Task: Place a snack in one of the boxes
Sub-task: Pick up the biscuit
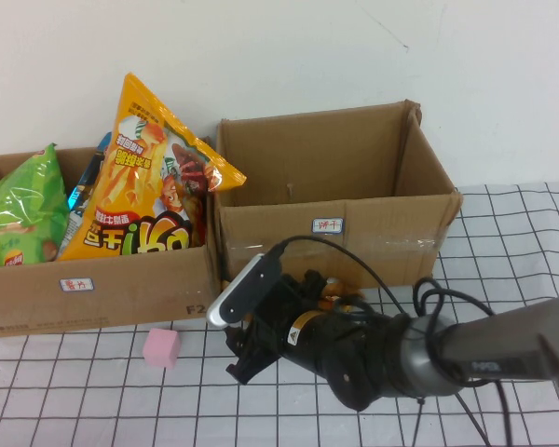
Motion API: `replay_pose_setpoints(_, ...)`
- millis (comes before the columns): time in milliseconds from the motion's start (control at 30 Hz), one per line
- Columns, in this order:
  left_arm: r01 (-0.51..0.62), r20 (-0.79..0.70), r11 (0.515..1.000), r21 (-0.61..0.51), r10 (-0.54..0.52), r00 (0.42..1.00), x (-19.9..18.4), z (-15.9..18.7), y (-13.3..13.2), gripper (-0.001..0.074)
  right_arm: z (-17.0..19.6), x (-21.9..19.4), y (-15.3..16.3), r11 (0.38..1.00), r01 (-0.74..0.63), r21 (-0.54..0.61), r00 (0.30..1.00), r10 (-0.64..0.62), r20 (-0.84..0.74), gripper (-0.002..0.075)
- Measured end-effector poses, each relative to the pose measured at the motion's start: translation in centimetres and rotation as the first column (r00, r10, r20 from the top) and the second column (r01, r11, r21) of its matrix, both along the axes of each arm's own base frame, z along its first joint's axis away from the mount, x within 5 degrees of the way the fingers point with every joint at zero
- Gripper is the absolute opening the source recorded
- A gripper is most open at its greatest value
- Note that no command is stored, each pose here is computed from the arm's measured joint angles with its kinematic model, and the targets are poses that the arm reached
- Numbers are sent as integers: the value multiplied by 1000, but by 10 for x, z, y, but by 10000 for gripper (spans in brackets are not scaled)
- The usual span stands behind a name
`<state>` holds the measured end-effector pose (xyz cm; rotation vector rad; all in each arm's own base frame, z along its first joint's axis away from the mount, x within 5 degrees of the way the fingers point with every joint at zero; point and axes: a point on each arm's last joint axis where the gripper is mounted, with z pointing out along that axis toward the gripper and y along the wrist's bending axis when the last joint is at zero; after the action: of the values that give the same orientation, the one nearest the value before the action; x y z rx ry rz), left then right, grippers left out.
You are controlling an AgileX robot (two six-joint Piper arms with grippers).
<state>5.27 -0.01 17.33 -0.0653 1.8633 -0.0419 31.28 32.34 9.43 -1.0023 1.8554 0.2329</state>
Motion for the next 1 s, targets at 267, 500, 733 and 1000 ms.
replay_pose_setpoints(267, 0, 0, 1000, 0, 0, 1000, 0, 0, 0, -1, -14, 21, 9, 998, 48, 28, 998, -49, 31, 525)
replay_pose_setpoints(500, 0, 0, 1000, 0, 0, 1000, 0, 0, 0, -1, -30, 33, 16, 997, 72, 40, 997, -73, 29, 525)
replay_pose_setpoints(733, 0, 0, 1000, 0, 0, 1000, 0, 0, 0, -1, -56, 33, 15, 997, 77, 8, 997, -77, -2, 520)
replay_pose_setpoints(1000, 0, 0, 1000, 0, 0, 1000, 0, 0, 0, -1, -57, 34, 15, 998, 70, -3, 997, -70, 17, 186)
